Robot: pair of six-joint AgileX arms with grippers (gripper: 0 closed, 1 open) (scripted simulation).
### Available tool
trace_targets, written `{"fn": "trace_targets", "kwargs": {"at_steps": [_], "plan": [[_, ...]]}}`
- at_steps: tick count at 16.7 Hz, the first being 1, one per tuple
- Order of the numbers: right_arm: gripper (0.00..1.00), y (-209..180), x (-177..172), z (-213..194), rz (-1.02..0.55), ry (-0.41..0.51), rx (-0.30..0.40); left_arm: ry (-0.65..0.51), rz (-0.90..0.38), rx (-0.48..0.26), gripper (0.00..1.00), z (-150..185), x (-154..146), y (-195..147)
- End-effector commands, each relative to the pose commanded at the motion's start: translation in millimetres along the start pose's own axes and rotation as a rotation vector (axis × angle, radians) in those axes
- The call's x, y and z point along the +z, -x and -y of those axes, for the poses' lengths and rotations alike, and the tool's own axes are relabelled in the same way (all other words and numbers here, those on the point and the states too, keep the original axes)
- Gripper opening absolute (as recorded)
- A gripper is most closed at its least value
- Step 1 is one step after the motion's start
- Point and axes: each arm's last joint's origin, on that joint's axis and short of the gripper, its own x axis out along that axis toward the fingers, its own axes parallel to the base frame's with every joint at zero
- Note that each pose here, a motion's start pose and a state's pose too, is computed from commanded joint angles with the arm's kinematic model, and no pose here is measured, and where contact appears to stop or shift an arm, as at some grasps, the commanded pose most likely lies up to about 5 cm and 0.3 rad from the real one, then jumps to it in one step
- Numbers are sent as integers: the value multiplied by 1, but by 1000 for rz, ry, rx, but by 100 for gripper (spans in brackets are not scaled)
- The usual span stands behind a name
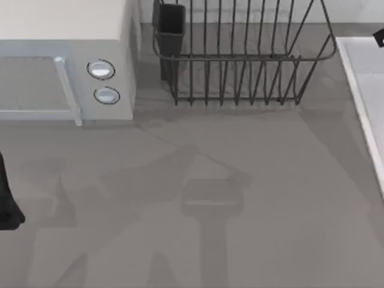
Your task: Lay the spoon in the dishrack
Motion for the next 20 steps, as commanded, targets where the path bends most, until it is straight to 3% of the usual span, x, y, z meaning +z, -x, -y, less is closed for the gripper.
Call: {"fn": "trace_targets", "kwargs": {"at_steps": [2, 5, 8, 10, 17, 20], "plan": [[0, 36, 30, -41, 214, -94, -24, 0, 0, 0, 100, 0, 0, 0], [0, 103, 53, -86, 489, -308, 8, 0, 0, 0, 100, 0, 0, 0], [0, 157, 55, -109, 644, -519, 70, 0, 0, 0, 100, 0, 0, 0], [0, 177, 53, -115, 688, -608, 98, 0, 0, 0, 100, 0, 0, 0], [0, 181, 53, -118, 698, -636, 109, 0, 0, 0, 100, 0, 0, 0], [0, 159, 62, -136, 695, -624, 112, 0, 0, 0, 100, 0, 0, 0]]}}
